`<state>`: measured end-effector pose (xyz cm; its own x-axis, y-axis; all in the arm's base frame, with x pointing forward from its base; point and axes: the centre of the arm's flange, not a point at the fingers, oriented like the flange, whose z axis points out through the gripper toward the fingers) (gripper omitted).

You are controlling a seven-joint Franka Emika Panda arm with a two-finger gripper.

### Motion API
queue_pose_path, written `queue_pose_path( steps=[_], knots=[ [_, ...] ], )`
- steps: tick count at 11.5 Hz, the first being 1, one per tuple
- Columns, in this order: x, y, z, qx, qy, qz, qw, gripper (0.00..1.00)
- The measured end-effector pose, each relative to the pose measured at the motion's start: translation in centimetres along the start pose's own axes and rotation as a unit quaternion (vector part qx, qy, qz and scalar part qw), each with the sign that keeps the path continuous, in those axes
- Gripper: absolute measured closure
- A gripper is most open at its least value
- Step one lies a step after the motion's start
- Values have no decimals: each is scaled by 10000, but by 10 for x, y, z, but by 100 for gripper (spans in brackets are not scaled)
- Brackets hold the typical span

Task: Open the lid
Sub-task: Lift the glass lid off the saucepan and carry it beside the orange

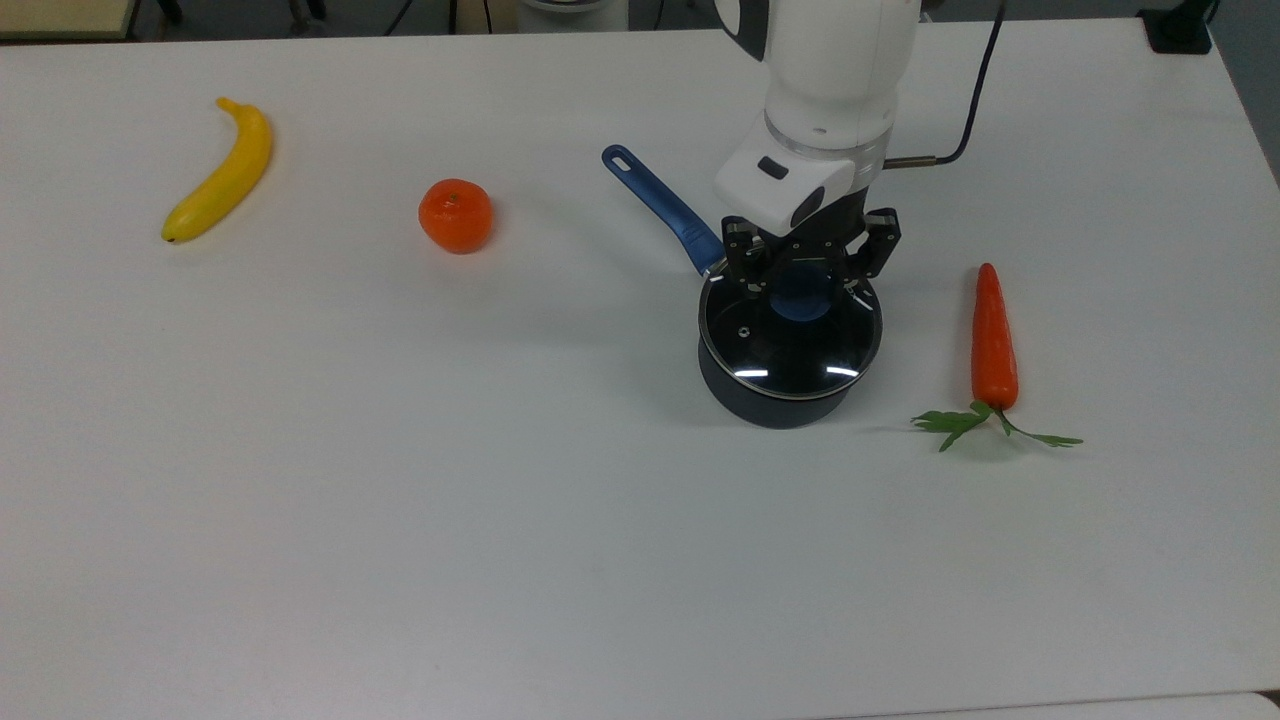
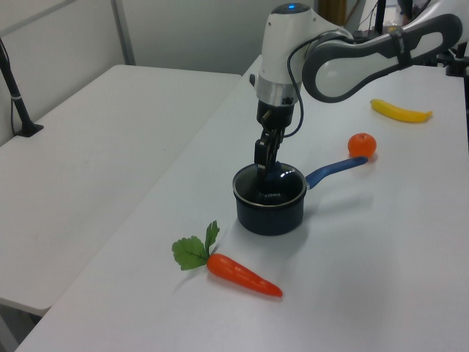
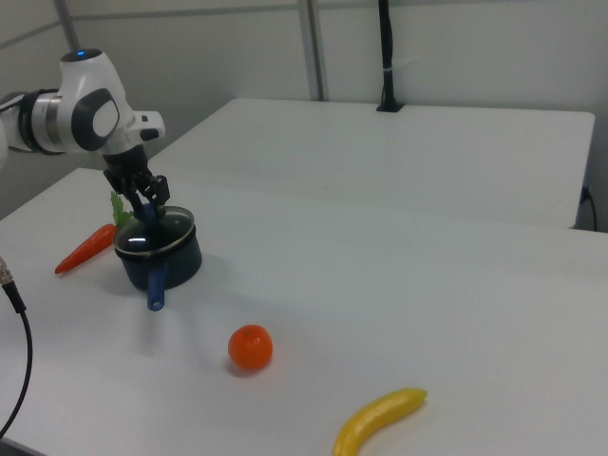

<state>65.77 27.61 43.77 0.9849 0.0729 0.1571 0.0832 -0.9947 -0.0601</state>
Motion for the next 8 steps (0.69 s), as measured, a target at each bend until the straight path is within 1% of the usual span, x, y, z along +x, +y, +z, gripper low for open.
queue_pose_path(
  steps=[1, 3, 5, 6, 8],
  knots=[
    [-1, 1, -10, 9, -18, 2, 10000, 39],
    [-4, 4, -47, 77, 58, 15, 10000, 39],
    [-5, 20, -81, 109, 154, 125, 9997, 39],
    [-2, 39, -93, 97, 204, 267, 9994, 39],
    [9, 95, -108, 52, 327, 642, 9974, 39]
  ],
)
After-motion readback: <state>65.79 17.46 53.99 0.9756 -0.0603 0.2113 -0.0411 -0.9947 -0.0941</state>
